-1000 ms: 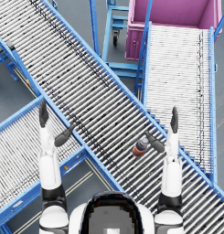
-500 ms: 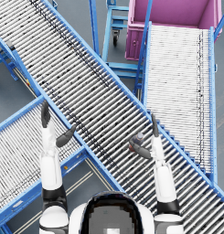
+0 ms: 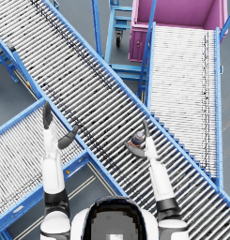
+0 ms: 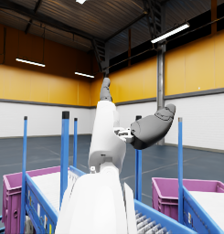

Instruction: Pick up the oil and place it on the left assembly line, put the cola on the right, and keep Sprite still

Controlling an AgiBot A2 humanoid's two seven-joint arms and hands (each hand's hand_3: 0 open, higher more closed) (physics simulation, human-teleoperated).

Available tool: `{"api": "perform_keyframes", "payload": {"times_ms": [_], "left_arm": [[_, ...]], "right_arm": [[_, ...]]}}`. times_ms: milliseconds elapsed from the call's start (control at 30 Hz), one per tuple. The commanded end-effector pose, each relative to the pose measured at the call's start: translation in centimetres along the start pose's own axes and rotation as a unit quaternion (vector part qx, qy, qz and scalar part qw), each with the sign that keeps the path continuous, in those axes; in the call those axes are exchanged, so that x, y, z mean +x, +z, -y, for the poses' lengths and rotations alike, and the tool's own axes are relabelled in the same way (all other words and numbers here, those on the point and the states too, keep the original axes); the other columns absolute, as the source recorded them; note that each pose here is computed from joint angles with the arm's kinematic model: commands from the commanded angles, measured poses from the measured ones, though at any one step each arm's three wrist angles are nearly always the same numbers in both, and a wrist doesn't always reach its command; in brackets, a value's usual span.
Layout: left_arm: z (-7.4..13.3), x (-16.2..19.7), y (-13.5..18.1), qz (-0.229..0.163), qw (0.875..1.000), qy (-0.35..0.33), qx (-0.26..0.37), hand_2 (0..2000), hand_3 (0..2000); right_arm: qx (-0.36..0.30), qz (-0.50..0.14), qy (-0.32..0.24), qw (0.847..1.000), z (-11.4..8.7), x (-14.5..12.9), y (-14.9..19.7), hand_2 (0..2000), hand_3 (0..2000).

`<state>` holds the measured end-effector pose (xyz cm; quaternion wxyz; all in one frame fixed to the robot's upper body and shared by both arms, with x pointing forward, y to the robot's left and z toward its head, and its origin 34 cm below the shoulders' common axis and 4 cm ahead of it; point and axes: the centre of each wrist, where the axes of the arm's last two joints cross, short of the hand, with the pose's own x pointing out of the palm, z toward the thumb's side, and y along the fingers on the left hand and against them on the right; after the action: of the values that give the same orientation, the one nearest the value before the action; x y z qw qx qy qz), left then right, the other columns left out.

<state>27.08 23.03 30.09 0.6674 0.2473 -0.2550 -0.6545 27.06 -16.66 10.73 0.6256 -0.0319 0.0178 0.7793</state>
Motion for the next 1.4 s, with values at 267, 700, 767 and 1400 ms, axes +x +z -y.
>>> {"api": "perform_keyframes", "payload": {"times_ms": [267,700,767,1400], "left_arm": [[-0.6,-0.9,-0.5,-0.001,1.000,0.019,-0.007,0,0],[-0.5,-0.8,0.3,0.001,1.000,0.020,0.008,0,0],[-0.2,-0.8,-0.2,0.002,1.000,0.021,-0.001,0,0],[0.2,0.5,2.6,0.009,0.999,0.000,0.052,0,0]], "right_arm": [[0.117,0.007,0.004,0.993,3.2,1.2,-5.2,0,0],[-0.025,0.044,-0.065,0.997,4.8,-1.5,2.3,2000,2000],[-0.094,0.049,-0.046,0.993,4.9,-3.4,6.1,2000,2000],[-0.147,0.131,-0.283,0.939,7.8,-20.1,13.6,0,367]]}}
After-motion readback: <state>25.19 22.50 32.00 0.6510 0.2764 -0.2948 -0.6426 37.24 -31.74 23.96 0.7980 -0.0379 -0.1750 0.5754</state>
